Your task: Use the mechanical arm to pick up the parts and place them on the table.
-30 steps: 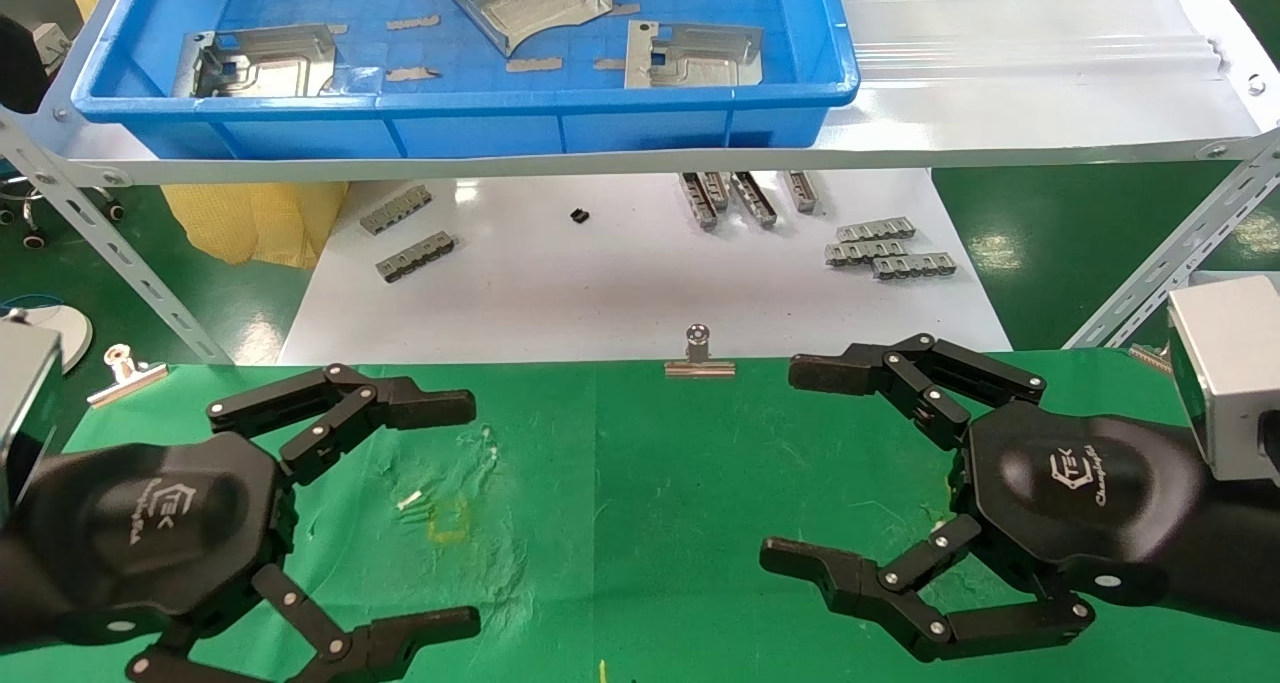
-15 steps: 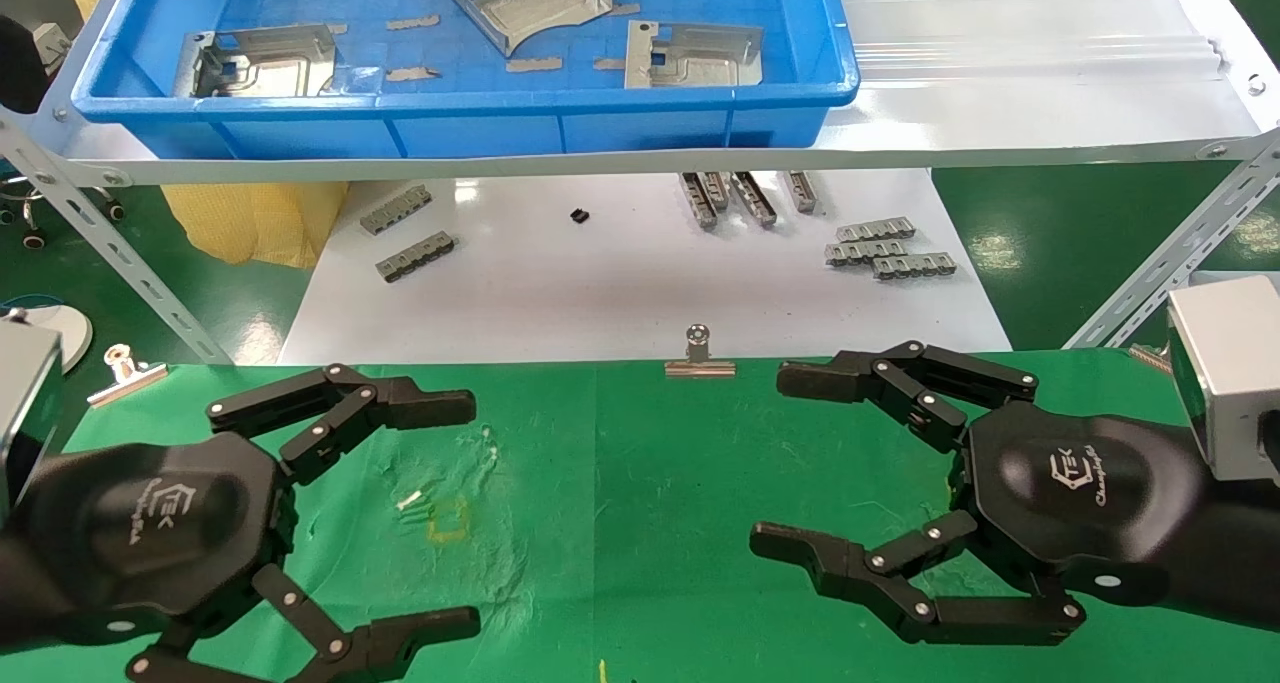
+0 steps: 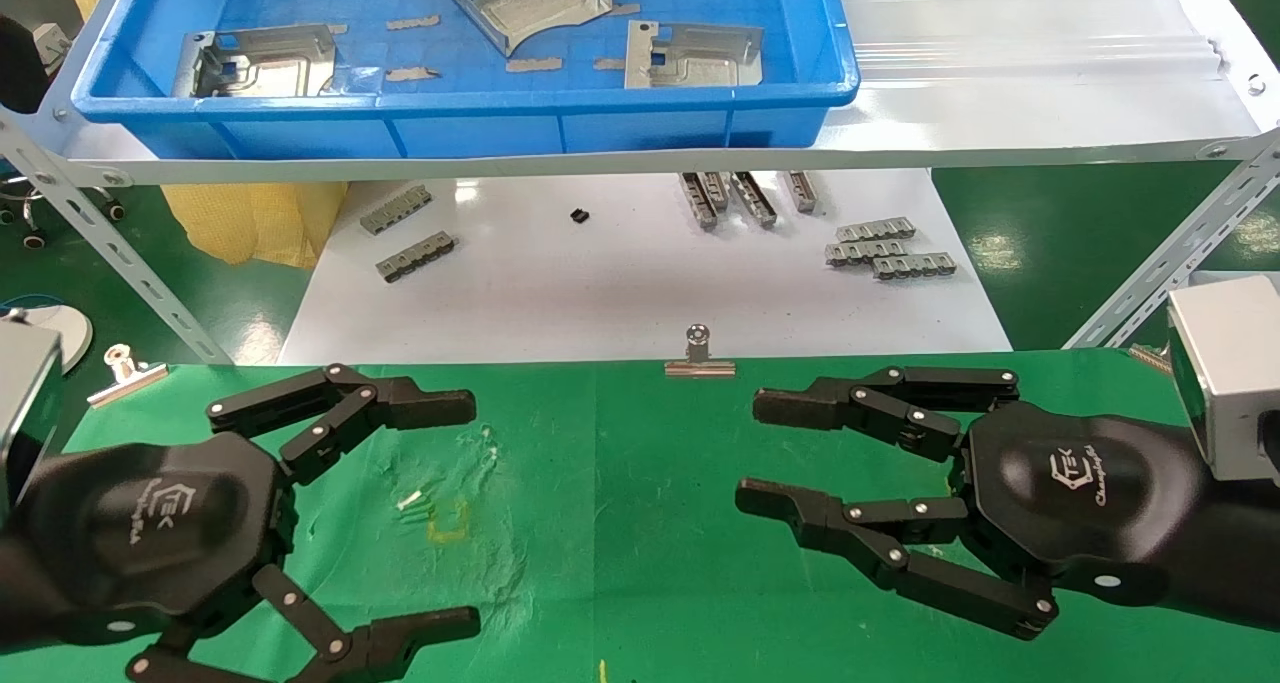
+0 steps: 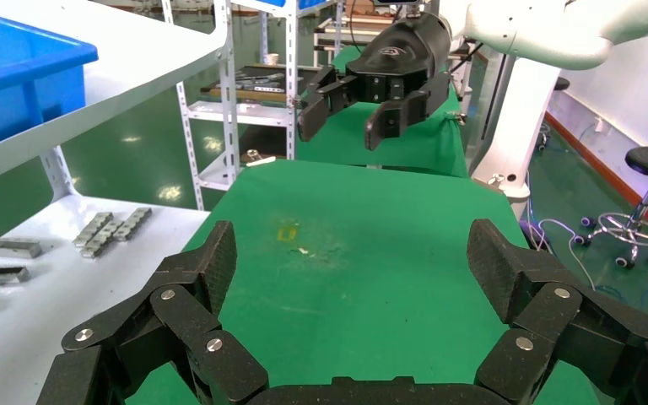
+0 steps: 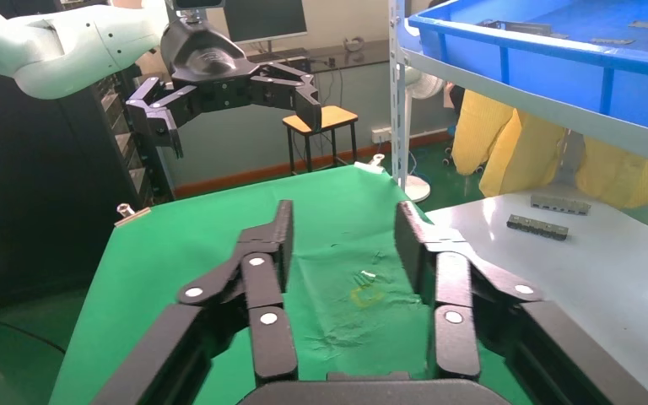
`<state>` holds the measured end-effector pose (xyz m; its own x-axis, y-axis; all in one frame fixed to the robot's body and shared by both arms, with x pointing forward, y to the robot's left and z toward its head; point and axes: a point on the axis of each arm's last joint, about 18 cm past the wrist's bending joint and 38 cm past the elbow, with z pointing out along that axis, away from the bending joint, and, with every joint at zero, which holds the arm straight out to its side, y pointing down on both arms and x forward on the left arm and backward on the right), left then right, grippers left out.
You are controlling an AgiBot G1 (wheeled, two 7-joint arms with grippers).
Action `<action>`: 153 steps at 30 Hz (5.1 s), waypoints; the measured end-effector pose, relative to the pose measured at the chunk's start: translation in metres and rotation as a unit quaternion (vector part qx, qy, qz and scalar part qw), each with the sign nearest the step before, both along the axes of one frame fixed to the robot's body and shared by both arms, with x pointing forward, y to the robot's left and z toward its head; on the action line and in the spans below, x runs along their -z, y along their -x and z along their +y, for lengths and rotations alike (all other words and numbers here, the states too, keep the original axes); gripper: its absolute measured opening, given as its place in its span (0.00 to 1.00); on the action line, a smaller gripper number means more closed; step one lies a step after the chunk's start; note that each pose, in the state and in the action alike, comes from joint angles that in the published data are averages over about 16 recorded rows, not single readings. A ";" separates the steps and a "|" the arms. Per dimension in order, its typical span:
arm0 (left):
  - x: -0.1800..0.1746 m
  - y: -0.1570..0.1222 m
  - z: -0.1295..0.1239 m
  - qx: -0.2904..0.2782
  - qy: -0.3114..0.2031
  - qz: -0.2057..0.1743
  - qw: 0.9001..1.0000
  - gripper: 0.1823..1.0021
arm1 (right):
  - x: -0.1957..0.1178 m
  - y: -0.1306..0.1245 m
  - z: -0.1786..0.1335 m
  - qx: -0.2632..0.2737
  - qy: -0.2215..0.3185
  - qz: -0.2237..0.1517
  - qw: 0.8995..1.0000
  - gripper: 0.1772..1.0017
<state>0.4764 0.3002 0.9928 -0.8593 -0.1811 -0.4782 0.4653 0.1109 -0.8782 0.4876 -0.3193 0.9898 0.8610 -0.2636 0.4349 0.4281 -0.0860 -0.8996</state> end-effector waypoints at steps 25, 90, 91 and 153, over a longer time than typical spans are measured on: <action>-0.074 -0.048 0.000 -0.075 0.033 -0.064 0.995 1.00 | 0.000 0.000 0.000 0.000 0.000 0.000 1.000 0.04; -0.230 -0.251 -0.081 -0.450 0.068 -0.071 0.887 0.37 | 0.000 0.000 0.000 0.000 0.000 0.000 1.000 0.69; -0.230 -0.251 -0.080 -0.451 0.067 -0.071 0.887 0.34 | 0.000 0.000 0.000 0.000 0.000 0.000 1.000 0.72; -0.029 -0.127 0.067 -0.171 -0.153 -0.235 0.945 0.11 | 0.000 0.000 0.000 0.000 0.000 0.000 1.000 1.00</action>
